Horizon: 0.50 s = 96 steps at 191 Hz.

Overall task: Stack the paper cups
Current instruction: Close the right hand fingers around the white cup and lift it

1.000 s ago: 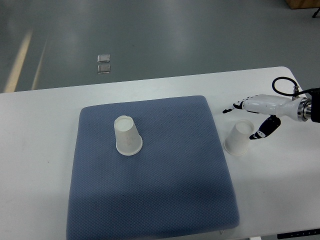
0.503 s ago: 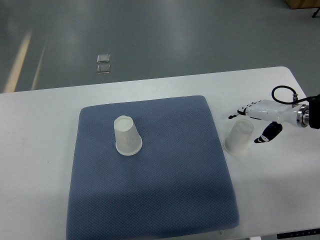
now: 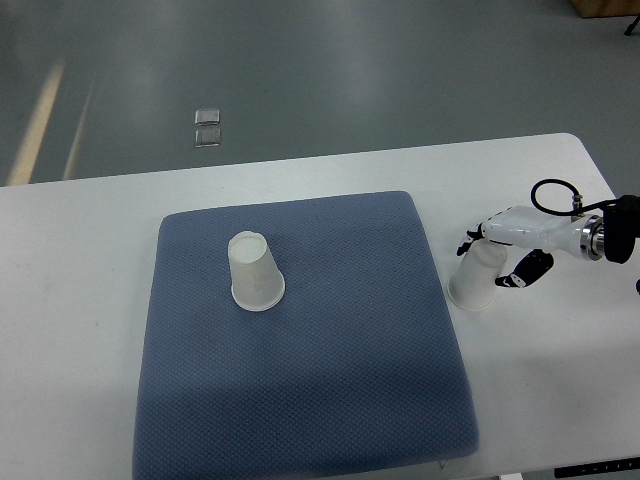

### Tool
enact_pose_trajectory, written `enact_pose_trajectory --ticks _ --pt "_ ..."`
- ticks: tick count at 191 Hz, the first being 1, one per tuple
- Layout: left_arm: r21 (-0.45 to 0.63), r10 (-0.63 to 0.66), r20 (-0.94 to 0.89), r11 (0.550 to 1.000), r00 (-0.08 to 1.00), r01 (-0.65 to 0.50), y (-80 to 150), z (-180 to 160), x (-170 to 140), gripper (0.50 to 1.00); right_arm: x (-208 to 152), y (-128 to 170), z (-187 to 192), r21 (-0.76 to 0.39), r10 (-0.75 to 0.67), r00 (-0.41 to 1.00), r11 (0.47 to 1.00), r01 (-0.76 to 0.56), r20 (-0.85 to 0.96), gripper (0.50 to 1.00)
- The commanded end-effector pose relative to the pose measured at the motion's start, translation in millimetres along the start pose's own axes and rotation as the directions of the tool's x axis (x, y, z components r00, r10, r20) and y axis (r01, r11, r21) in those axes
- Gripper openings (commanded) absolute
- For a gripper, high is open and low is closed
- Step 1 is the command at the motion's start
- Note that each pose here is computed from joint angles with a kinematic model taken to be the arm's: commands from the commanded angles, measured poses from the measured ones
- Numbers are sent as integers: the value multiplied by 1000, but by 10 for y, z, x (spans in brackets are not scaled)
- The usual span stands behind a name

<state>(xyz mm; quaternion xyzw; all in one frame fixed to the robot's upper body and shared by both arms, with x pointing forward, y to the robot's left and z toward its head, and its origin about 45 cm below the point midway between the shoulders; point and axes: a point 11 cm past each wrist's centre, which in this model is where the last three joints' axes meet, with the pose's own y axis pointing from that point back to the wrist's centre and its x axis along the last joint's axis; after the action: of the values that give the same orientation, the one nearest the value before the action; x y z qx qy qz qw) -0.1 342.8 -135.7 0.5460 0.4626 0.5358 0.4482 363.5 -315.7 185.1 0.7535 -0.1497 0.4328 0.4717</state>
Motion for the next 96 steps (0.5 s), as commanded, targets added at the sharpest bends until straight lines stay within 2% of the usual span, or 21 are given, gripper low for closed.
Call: enact_pose_trajectory --ticks 1,21,36,65,96 --pt "0 0 0 1000 1000 0 0 0 0 1000 0 -1 21 -7 -3 1000 1000 3 -13 660" --pt "0 0 0 1000 1000 0 0 0 0 1000 24 -5 16 -6 2 1000 1000 -2 -14 578" --pt "0 0 0 1000 1000 0 0 0 0 1000 87 -4 15 -4 17 1000 1000 -17 -19 554" --pt "0 0 -1 1000 1000 0 0 0 0 1000 454 -9 -84 24 78 995 997 -76 -58 554" --pt "0 0 0 1000 1000 0 0 0 0 1000 1012 22 -321 87 142 985 987 -134 -98 554"
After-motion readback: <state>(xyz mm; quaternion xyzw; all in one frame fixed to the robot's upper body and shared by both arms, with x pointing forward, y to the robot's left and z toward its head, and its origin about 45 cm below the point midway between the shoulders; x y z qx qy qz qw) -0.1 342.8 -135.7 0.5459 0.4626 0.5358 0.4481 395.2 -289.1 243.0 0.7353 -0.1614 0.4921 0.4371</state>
